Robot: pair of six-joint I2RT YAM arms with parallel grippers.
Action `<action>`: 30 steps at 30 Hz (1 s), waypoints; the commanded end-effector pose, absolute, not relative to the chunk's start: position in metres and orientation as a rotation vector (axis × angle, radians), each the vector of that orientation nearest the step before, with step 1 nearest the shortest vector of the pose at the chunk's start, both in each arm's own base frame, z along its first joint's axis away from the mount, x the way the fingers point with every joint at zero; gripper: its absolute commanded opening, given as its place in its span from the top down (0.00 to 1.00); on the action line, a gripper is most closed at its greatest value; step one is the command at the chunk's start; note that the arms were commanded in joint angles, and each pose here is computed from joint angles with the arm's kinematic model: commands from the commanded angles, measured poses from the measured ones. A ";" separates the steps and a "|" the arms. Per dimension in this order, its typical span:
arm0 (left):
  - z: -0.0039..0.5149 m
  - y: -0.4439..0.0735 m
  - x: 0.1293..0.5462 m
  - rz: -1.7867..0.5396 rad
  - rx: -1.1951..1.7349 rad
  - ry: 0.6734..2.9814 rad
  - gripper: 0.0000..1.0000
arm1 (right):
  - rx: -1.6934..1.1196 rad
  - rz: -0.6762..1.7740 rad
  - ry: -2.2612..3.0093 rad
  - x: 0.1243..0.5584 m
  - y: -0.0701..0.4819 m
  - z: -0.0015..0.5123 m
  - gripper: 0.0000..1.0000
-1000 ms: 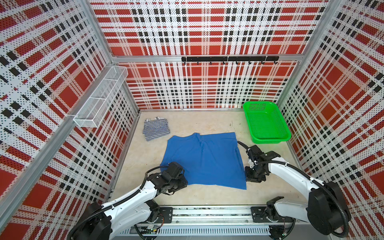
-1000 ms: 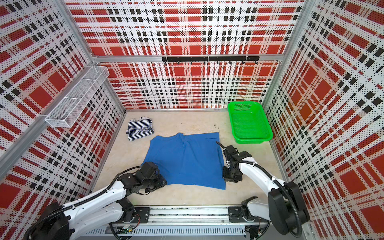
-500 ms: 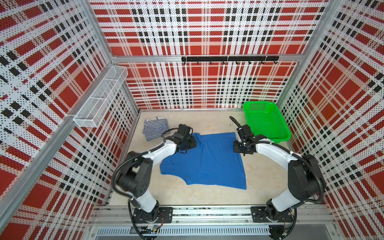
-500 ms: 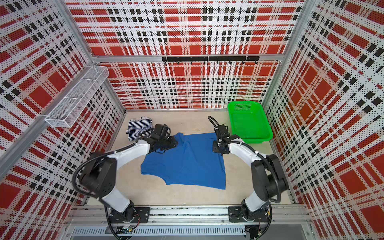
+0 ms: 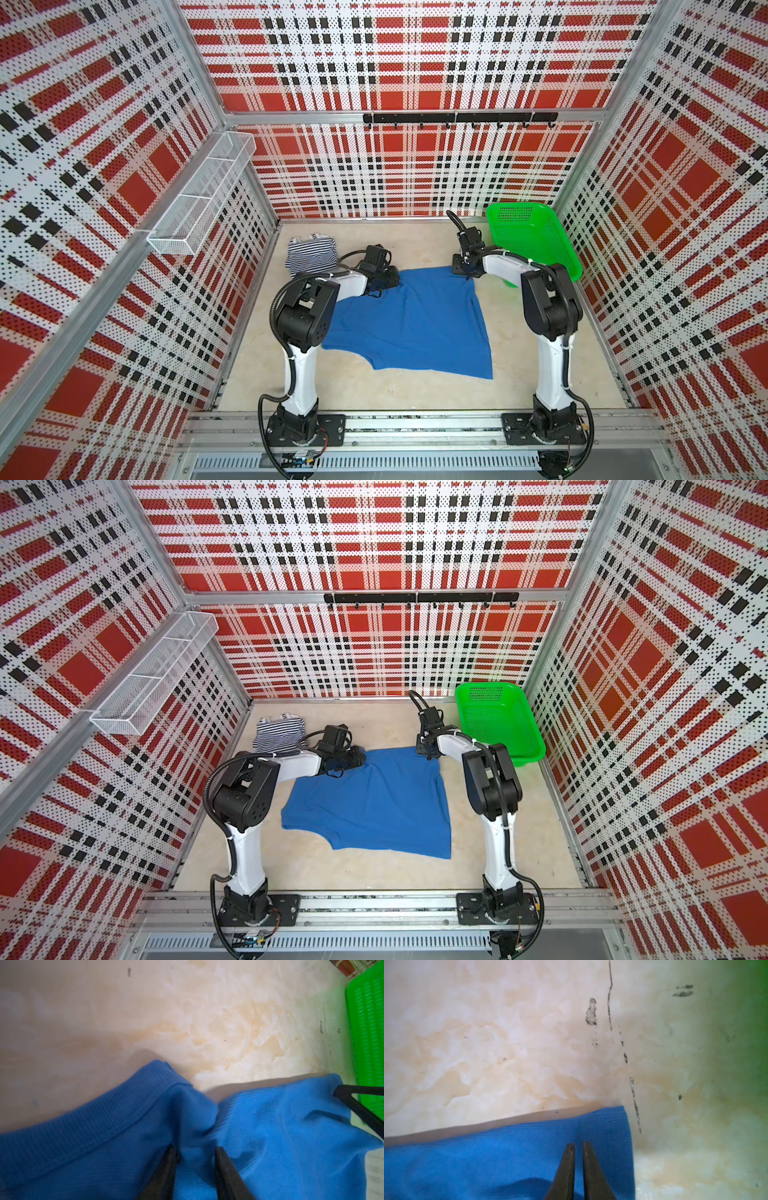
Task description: Fold and stack the tank tops
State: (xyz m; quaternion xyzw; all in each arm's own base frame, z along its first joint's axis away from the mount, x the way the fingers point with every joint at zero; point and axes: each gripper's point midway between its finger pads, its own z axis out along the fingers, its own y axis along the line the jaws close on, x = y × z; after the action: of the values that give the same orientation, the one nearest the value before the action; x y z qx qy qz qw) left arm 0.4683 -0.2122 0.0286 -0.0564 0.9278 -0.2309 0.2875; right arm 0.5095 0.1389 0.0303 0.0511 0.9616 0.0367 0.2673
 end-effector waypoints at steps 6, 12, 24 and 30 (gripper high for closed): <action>-0.001 -0.173 0.479 -0.540 -0.251 2.524 0.64 | 0.252 0.080 2.641 0.547 0.119 0.001 0.89; 0.001 -0.178 0.497 -0.558 -0.229 2.508 0.65 | 0.179 0.148 2.542 0.603 0.127 0.027 0.92; 0.020 -0.186 0.530 -0.587 -0.184 2.450 0.64 | 0.008 0.161 2.524 0.473 0.117 0.132 0.89; 0.016 -0.185 0.527 -0.584 -0.182 2.462 0.64 | -0.049 0.155 2.676 0.406 0.148 0.081 0.95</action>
State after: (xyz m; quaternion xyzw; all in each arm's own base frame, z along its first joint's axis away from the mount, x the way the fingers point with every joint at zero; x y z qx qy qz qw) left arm 0.5307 -0.1906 0.0329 -0.0710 0.9172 -0.2304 0.3172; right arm 0.4383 0.1341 0.1337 -0.0050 0.9509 0.0691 0.3017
